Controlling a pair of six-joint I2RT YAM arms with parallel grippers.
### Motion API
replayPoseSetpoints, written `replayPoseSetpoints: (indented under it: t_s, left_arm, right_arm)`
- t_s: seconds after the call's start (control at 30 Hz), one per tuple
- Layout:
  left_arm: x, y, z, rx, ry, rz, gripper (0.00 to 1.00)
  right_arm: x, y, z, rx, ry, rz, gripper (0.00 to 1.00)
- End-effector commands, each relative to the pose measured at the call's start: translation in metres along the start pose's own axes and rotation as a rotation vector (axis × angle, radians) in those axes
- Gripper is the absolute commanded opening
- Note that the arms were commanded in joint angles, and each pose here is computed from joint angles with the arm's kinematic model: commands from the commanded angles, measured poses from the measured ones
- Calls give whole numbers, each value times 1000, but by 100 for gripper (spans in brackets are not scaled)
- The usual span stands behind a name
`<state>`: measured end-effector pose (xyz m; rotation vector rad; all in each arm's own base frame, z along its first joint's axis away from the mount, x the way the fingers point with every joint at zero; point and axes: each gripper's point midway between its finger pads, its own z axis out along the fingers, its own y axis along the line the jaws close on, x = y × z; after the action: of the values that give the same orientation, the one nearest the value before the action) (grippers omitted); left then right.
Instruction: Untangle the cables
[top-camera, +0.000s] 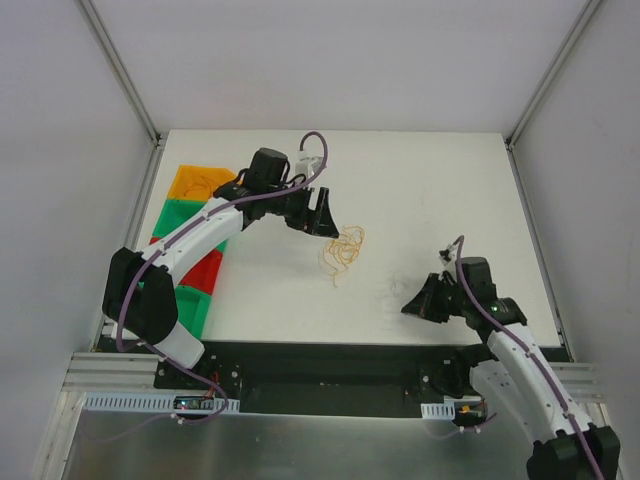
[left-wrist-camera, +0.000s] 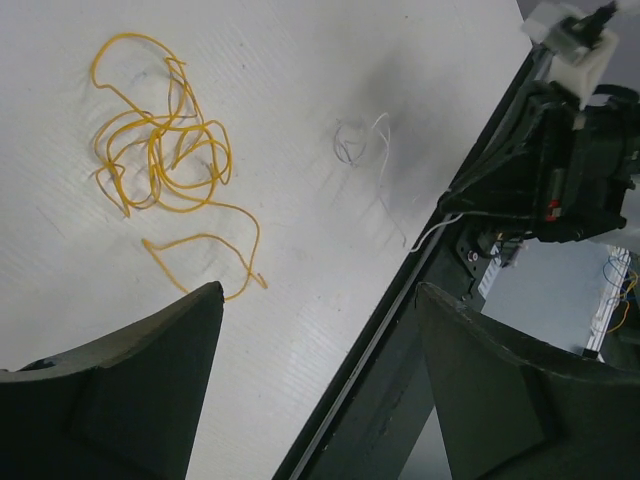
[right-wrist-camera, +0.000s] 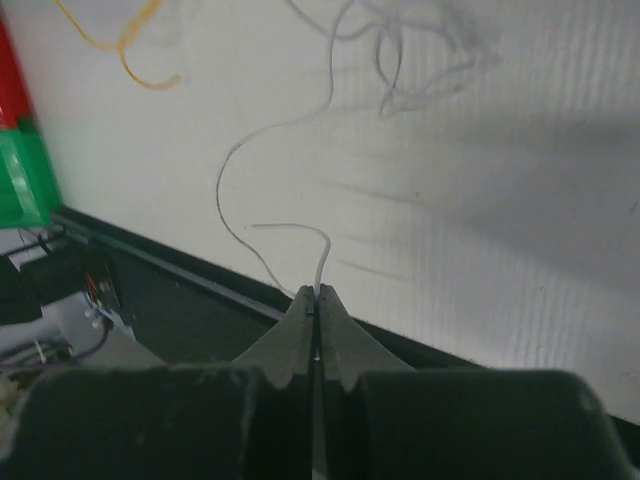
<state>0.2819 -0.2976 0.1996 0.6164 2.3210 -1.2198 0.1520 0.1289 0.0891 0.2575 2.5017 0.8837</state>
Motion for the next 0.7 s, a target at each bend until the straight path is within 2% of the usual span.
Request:
replayPoseSetpoints:
  t_s: [0.0, 0.23, 0.27, 0.4, 0.43, 0.53, 0.67]
  left_arm:
    - [-8, -28, -7, 62, -17, 90, 78]
    - [0, -38, -3, 59, 3, 149, 80]
    - [1, -39, -3, 54, 5, 157, 80]
    - [2, -43, -3, 54, 12, 165, 81]
    - [2, -44, -3, 56, 13, 164, 80]
    - [3, -47, -4, 64, 19, 164, 80]
    - [8, -54, -1, 77, 35, 171, 80]
  right_arm:
    - [22, 11, 16, -21, 103, -36, 2]
    - [-6, -5, 15, 128, -53, -61, 13]
    - [-9, -7, 13, 147, -68, -66, 20]
    - [-18, -12, 12, 205, -77, -102, 59]
    - [-19, -14, 13, 217, -68, -110, 62]
    - [-22, -14, 20, 231, -37, -130, 69]
    - [-23, -12, 36, 212, -5, -131, 72]
